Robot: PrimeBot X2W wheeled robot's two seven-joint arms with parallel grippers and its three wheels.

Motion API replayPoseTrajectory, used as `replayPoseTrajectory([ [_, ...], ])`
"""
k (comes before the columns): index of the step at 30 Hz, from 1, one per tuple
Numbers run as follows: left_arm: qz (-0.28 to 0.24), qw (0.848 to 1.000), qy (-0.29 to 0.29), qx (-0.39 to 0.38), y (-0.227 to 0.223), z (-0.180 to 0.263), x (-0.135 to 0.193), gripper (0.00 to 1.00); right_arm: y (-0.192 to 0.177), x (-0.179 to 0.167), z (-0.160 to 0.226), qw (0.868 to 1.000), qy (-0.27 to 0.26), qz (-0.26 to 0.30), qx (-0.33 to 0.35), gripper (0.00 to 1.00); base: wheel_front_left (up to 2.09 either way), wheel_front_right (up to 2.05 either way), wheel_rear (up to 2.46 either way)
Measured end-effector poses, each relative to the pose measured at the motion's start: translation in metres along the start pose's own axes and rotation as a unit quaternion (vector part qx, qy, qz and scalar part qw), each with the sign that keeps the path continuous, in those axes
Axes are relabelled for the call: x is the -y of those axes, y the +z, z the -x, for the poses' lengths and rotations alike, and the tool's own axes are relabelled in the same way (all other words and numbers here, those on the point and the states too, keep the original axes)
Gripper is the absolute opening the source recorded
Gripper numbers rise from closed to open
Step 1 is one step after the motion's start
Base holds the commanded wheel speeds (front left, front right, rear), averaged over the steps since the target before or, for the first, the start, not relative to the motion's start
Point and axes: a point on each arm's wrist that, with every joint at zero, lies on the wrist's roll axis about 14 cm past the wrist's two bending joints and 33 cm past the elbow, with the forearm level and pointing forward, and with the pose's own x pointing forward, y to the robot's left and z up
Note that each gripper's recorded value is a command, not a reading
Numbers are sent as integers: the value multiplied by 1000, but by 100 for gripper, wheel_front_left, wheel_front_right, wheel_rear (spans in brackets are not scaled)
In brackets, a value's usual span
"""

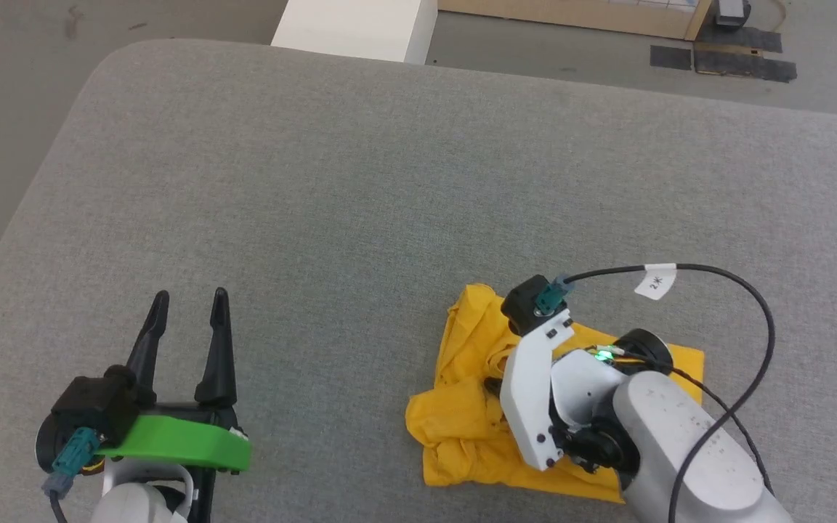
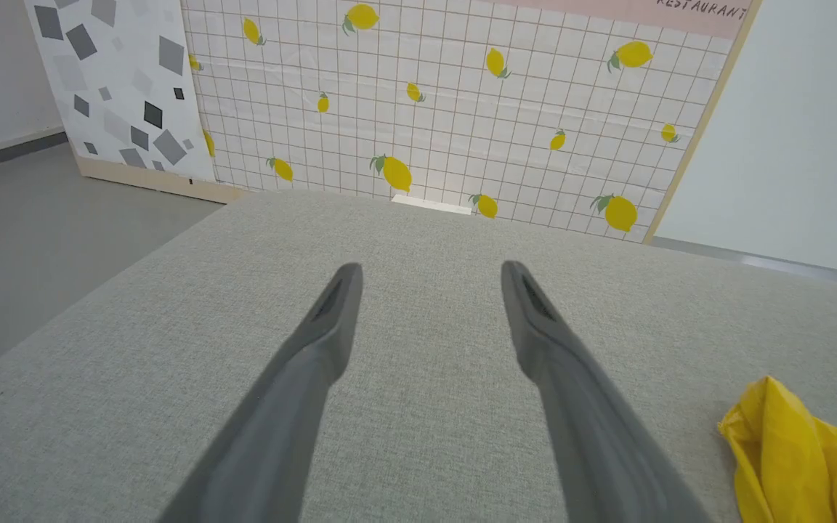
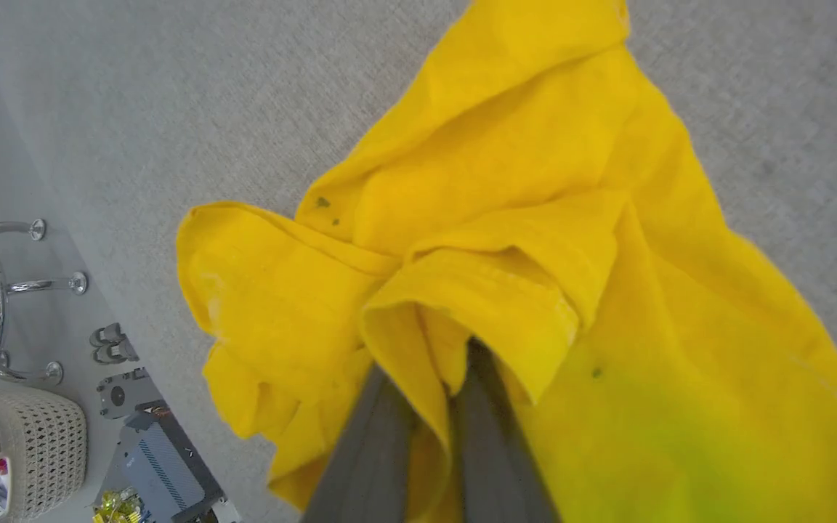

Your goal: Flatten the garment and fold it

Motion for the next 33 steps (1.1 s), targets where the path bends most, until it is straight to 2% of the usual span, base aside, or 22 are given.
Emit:
replayPoseTrajectory([
  [1, 0, 1000, -1, -1, -1, 0, 0, 100, 3, -1, 0, 1000, 0, 4, 6, 100, 0, 0, 0],
  [6, 3, 1000, -6, 0, 0, 1, 4, 100, 18, -29, 5, 999, 31, 26, 33, 100, 0, 0, 0],
  [10, 6, 1000, -15, 7, 4, 0, 9, 100, 45, -57, 22, 993, 64, 47, 85, 100, 0, 0, 0],
  [14, 8, 999, -28, 14, 8, -3, 17, 100, 69, -64, 46, 985, 65, 59, 146, 100, 0, 0, 0],
  [16, 7, 999, -34, 18, 11, -4, 20, 100, 83, -56, 63, 979, 49, 62, 187, 100, 0, 0, 0],
  [20, 3, 998, -49, 32, 18, -11, 30, 100, 107, -11, 108, 959, -37, 65, 275, 100, 0, 0, 0],
  [22, 4, 998, -59, 36, 20, -15, 38, 100, 100, 16, 126, 951, -86, 47, 292, 100, 0, 0, 0],
  [24, 3, 997, -67, 39, 21, -18, 44, 100, 82, 36, 135, 950, -121, 22, 288, 100, 0, 0, 0],
  [29, 5, 996, -86, 36, 17, -24, 59, 100, 19, 79, 141, 953, -202, -41, 222, 100, 0, 0, 0],
  [33, 5, 996, -87, 28, 10, -27, 60, 100, -21, 95, 133, 957, -230, -76, 162, 100, 0, 0, 0],
])
